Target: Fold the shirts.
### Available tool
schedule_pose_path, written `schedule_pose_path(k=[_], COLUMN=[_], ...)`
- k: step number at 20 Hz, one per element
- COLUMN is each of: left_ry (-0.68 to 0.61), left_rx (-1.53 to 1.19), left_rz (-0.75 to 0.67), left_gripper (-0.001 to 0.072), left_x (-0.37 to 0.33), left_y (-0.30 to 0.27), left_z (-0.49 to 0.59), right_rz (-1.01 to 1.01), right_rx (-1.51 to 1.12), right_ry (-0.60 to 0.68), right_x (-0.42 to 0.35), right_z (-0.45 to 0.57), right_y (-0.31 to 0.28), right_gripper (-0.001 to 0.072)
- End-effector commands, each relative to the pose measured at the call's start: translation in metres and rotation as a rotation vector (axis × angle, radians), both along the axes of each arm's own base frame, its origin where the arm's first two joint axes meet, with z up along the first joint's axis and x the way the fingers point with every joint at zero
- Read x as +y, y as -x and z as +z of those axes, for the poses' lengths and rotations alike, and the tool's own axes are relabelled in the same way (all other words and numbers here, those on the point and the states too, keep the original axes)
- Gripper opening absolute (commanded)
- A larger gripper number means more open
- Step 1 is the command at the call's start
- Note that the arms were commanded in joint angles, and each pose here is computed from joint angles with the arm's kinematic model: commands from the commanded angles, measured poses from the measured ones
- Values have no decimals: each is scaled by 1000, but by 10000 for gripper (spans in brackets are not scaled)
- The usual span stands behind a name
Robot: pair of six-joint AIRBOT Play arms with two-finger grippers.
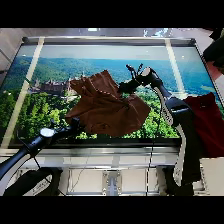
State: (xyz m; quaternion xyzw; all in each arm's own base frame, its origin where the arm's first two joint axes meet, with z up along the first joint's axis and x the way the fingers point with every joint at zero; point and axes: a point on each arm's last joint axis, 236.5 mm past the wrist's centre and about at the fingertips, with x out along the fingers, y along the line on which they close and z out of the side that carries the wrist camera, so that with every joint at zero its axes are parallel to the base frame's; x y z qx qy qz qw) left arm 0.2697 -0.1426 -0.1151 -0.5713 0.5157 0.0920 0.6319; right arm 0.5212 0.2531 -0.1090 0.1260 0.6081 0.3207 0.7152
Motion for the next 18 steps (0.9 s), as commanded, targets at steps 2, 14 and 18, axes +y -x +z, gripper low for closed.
schedule_pose_path(k=[2, 14, 18], left_ry=[-13, -494, -507], left_rx=[-44, -974, -964], left_rz=[-18, 93, -58], left_gripper=[15, 12, 12], left_x=[1, 188, 160], left_y=[-7, -148, -197], left_z=[8, 363, 357], right_rz=[-1, 29, 126], right_rx=[-26, -101, -154], right_ry=[-11, 206, 167], right_x=[3, -158, -90], right_z=[19, 267, 297], right_y=[-2, 119, 155], right_gripper=[14, 14, 14])
